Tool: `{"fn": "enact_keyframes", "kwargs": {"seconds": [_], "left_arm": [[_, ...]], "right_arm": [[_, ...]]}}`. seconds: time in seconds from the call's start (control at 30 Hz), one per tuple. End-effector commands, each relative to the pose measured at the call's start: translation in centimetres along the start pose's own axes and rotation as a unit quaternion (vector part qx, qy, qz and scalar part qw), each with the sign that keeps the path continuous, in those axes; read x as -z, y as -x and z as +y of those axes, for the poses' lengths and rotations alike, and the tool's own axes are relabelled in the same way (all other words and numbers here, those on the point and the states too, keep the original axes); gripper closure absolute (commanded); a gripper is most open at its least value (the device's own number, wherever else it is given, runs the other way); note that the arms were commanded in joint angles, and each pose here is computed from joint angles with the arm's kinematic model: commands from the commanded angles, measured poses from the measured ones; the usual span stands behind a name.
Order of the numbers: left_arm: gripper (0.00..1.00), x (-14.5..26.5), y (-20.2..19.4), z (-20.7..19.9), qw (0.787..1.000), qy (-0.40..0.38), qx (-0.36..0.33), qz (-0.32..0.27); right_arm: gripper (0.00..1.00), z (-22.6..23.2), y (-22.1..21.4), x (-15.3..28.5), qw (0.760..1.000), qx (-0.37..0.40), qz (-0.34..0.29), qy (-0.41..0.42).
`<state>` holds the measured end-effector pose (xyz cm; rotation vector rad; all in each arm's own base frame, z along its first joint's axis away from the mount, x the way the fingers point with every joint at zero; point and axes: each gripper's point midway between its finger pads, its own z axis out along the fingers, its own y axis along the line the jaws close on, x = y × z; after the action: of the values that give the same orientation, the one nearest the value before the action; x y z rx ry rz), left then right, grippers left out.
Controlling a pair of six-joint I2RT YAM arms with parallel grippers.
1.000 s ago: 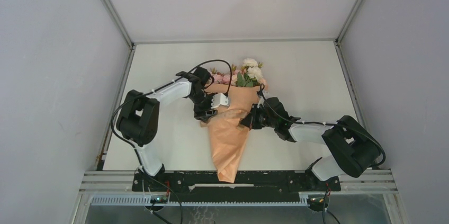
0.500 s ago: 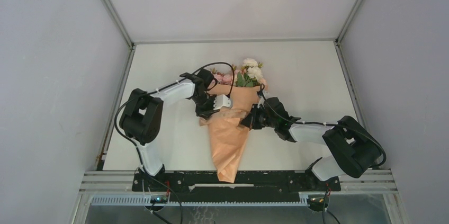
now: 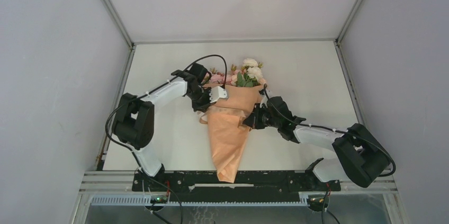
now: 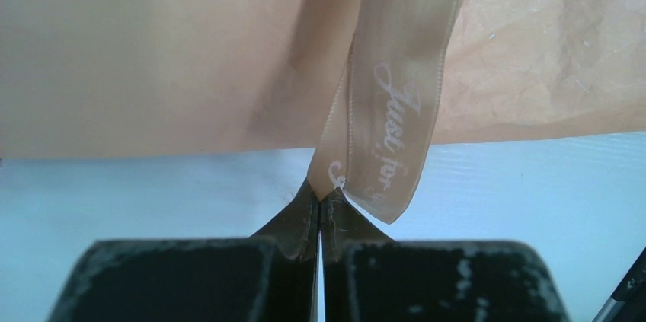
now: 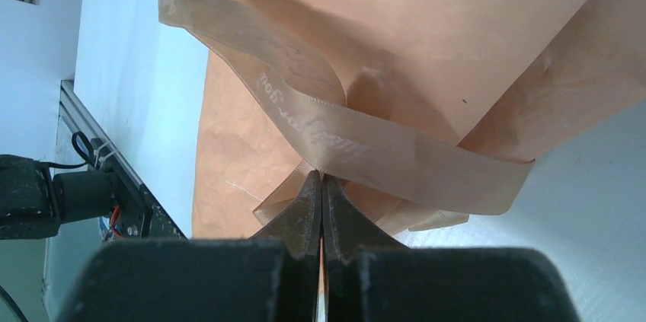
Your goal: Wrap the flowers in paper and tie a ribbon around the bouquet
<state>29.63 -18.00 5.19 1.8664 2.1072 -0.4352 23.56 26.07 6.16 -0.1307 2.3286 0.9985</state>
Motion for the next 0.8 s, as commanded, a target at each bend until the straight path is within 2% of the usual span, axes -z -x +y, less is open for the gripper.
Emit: {"fn": "enact_keyframes", "kwargs": {"seconds": [0.0, 0.33, 0.53, 0.77], "left_arm": [[1.00, 2.7, 2.2, 1.3, 0.998, 0.047, 0.001, -0.041], [1.00, 3.6, 1.2, 3.4, 0.994, 0.107, 0.003, -0.007], [1.00, 4.2, 1.6, 3.9, 0.992, 0.126, 0.012, -0.015], [1.00, 4.1, 2.1, 3.4, 0.993, 0.113, 0.018, -0.029]], "right_arm": [[1.00, 1.4, 1.5, 0.6, 0.999, 0.027, -0.015, 0.021], [1.00, 3.0, 0.3, 1.3, 0.997, 0.054, 0.011, 0.058], [1.00, 4.8, -0.7, 2.2, 0.990, 0.093, 0.045, 0.092], [1.00, 5.1, -0.2, 1.5, 0.990, 0.098, 0.052, 0.087]]}}
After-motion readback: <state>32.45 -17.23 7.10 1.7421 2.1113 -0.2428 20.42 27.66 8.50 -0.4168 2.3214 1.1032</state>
